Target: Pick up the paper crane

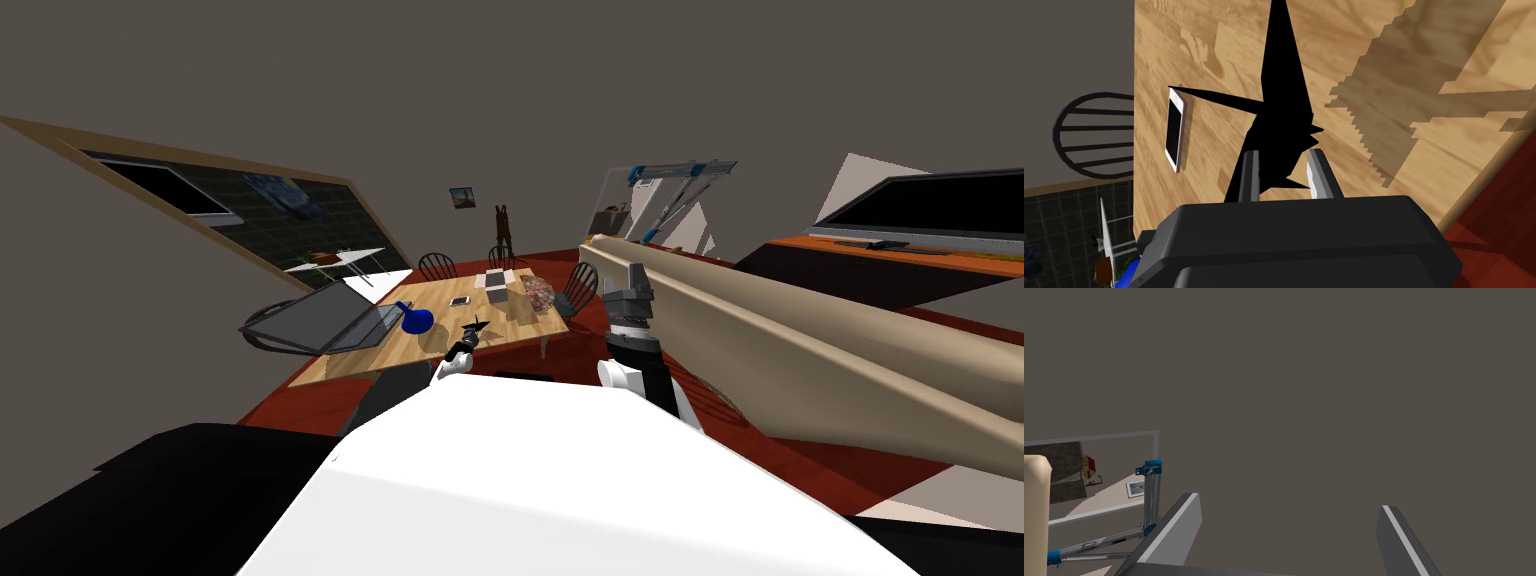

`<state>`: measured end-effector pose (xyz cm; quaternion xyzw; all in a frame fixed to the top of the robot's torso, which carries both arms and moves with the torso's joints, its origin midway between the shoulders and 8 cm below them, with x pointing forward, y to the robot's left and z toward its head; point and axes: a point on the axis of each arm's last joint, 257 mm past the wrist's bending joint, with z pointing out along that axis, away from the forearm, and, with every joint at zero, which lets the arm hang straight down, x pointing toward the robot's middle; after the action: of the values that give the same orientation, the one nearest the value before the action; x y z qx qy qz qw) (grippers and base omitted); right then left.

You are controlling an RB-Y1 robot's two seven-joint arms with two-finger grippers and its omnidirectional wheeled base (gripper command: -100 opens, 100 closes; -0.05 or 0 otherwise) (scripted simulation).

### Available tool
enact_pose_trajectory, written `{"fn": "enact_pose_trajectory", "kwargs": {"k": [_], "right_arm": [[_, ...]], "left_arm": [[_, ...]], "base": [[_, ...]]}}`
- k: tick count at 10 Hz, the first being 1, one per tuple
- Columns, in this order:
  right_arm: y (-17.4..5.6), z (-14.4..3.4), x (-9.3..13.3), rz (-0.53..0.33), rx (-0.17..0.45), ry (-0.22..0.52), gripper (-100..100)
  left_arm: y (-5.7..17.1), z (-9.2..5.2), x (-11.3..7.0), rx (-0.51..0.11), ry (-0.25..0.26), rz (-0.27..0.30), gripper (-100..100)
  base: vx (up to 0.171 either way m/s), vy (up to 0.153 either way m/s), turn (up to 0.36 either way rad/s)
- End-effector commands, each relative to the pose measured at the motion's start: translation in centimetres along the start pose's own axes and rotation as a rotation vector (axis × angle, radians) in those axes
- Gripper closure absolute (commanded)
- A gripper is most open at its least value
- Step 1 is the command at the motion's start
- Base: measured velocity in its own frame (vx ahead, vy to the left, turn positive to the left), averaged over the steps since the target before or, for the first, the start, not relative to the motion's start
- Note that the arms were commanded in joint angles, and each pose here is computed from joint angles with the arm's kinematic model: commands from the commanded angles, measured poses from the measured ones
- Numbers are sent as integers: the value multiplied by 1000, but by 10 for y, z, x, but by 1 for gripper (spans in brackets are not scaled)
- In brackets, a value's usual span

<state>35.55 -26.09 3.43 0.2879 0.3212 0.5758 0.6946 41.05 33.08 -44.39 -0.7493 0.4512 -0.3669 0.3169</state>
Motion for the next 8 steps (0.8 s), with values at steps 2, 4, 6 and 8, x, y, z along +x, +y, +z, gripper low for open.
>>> {"fn": "enact_pose_trajectory", "kwargs": {"k": [2,4,6,8], "right_arm": [[0,0,0,0,0,0,0],[0,0,0,0,0,0,0],[0,0,0,0,0,0,0],[0,0,0,0,0,0,0]], "left_arm": [[-1,0,0,2,0,0,100],[-1,0,0,2,0,0,0],[-6,-6,-3,-3,-1,1,100],[-5,-5,-2,-1,-1,1,0]], "base": [[0,0,0],[0,0,0],[-56,-31,2],[-20,-10,3]]}}
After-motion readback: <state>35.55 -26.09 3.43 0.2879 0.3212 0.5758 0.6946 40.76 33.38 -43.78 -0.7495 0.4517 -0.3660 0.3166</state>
